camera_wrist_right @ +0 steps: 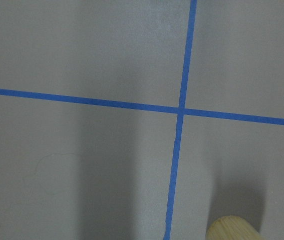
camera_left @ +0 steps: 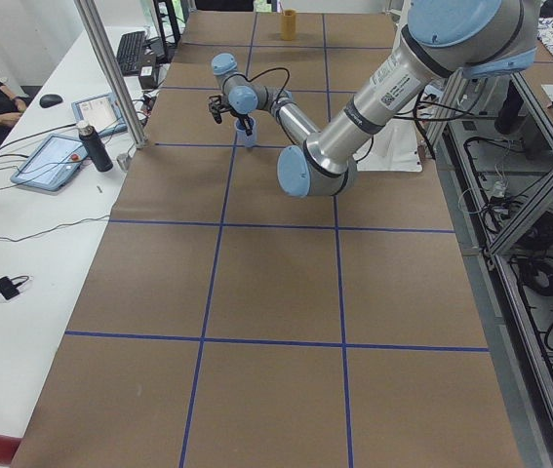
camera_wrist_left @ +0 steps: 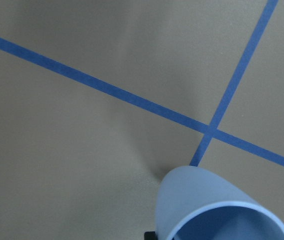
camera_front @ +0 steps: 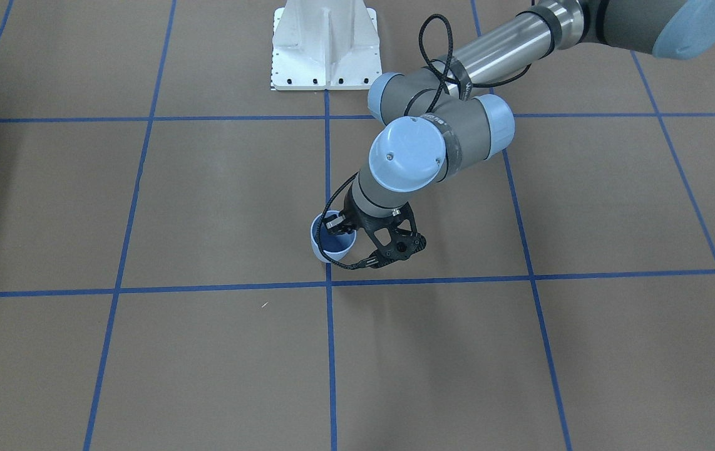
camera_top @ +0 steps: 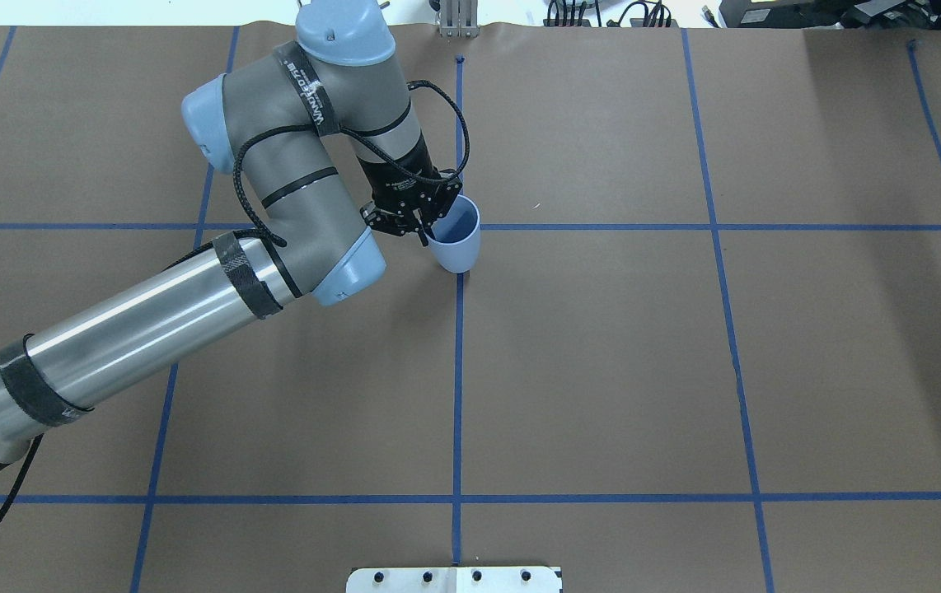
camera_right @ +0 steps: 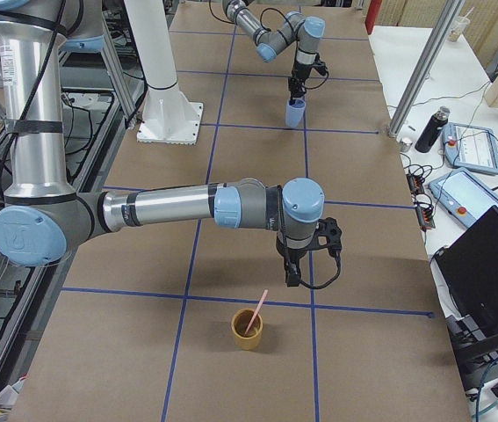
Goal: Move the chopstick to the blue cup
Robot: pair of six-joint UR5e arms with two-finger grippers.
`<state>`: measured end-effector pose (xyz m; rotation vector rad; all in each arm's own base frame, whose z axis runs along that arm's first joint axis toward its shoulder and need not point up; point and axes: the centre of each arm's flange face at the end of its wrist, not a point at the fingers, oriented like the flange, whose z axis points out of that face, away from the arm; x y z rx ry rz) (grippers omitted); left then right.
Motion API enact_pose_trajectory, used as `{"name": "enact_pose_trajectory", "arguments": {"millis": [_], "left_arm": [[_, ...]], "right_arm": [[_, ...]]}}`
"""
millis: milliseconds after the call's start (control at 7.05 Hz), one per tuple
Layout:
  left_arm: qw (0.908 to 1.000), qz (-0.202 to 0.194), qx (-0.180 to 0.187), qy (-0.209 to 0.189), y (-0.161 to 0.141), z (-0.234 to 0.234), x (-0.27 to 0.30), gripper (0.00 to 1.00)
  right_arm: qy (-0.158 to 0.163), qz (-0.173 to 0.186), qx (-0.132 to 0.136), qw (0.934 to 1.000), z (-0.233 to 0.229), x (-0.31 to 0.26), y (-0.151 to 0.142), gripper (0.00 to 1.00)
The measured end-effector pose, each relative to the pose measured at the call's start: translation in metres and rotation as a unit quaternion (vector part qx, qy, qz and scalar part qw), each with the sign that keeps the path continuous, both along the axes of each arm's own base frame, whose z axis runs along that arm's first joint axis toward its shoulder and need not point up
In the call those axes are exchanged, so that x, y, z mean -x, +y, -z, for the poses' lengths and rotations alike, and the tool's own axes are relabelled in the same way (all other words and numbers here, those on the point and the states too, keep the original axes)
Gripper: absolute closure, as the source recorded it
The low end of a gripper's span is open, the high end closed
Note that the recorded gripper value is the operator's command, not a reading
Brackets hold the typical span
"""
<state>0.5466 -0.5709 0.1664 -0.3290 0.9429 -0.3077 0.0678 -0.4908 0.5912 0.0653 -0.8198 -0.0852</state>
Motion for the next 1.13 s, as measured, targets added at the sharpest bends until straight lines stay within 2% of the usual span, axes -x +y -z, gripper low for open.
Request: {"name": "enact_pose_trajectory", "arguments": {"millis": [142, 284, 567, 851, 993, 1135], "left_arm": [[1.0, 0.0, 0.0, -0.001, 0.0, -0.002, -0.002, 0.18], [1.0, 0.001, -0.001, -0.001, 0.001, -0.003, -0.003, 0.02], [0.9999, 0.009, -0.014, -0.002, 0.003, 0.003, -0.001, 0.02], [0.9991, 0.026, -0.032, 0.013, -0.001, 0.025, 0.024, 0.02], [0.9986, 0.034, -0.036, 0.018, -0.003, 0.034, 0.04, 0.02], [0.9984, 0.037, -0.038, 0.018, -0.002, 0.038, 0.051, 0.02]], "right_arm": [[0.0, 0.0, 0.0, 1.0, 0.0, 0.0, 0.0, 0.0], [0.0, 0.0, 0.0, 1.0, 0.0, 0.0, 0.0, 0.0], [0.0, 0.001, -0.002, 1.0, 0.002, 0.0, -0.002, 0.0], [0.005, 0.003, -0.017, 0.9998, 0.011, -0.003, -0.005, 0.0], [0.014, 0.012, -0.031, 0.9993, 0.009, -0.01, -0.002, 0.0], [0.028, 0.041, -0.064, 0.9967, 0.0, -0.02, 0.007, 0.0]]}}
